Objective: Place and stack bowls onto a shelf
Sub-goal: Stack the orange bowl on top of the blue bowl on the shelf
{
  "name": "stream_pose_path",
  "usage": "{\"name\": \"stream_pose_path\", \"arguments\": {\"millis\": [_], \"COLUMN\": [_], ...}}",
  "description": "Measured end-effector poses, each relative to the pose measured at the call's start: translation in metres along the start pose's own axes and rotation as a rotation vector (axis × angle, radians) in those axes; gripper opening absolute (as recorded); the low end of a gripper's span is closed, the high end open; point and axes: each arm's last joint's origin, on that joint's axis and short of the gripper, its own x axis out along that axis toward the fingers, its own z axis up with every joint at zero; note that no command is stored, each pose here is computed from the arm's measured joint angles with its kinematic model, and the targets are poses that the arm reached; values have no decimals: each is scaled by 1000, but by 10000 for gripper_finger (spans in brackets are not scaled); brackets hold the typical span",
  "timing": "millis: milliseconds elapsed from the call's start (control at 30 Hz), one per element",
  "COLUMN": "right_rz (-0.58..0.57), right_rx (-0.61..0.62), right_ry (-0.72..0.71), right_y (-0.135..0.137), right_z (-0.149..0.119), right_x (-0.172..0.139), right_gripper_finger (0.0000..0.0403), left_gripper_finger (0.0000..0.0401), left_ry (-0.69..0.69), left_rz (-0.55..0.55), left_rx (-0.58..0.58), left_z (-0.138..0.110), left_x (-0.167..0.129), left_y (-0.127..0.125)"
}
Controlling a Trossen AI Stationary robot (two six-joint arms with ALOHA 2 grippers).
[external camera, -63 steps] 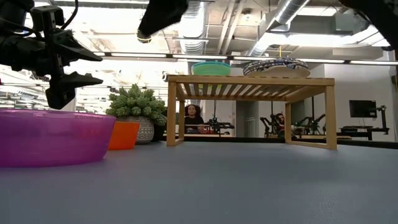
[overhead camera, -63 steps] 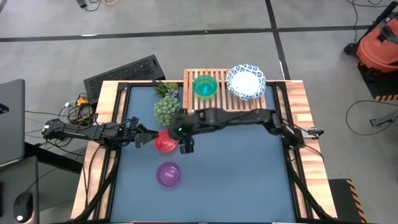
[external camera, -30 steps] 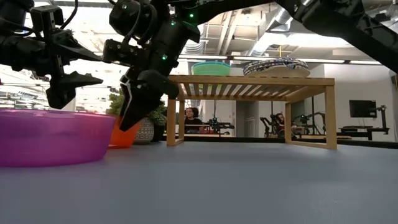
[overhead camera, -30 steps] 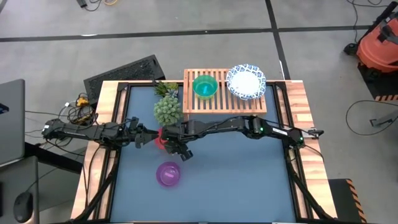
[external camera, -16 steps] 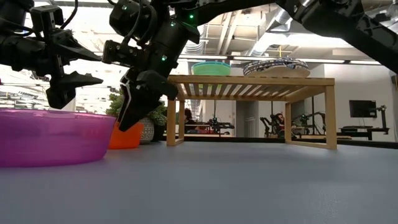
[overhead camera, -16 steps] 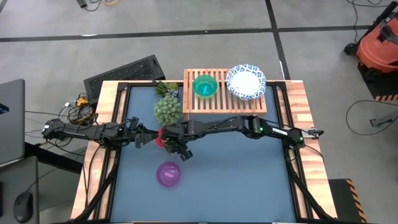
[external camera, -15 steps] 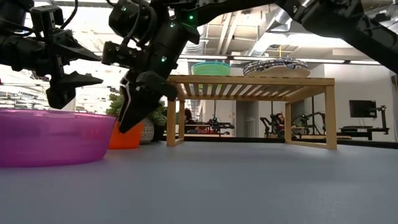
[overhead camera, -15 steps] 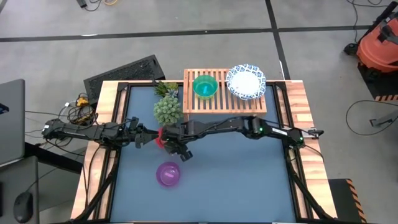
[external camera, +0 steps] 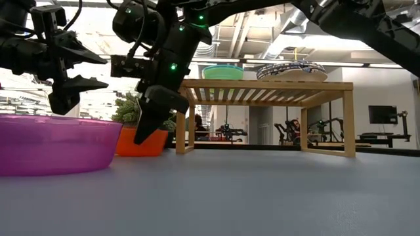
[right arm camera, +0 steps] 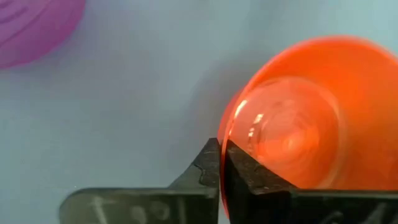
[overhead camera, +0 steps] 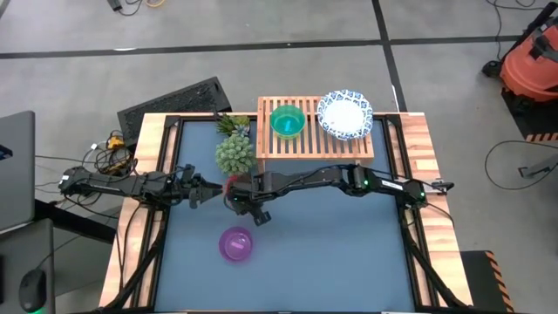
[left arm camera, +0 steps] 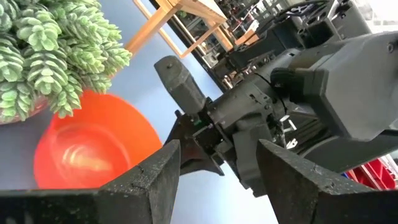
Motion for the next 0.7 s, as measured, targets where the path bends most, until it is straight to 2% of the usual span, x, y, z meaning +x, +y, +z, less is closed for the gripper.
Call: {"name": "stream_pose_path", "arguments": {"millis": [167, 300, 533, 700], "right_rz": [11, 78, 181, 138], "right_rx": [43, 77, 157, 212], "right_ry": [9, -29, -180, -327], "right_y": [5, 10, 7, -5], "right_z": [2, 9, 21, 18], "right_x": [-2, -22, -113, -196], "right_gripper_finger": [21, 21, 21, 21], "left_gripper_finger": [197, 197, 197, 197], "left_ry": [13, 13, 13, 12], "left_rz": [-7, -7, -7, -6], "left_rx": [-4, -3, 2, 25], "left_z": [-1, 0, 0, -1], "left_x": [0, 0, 0, 0], "left_y": [0, 0, 0, 0]}}
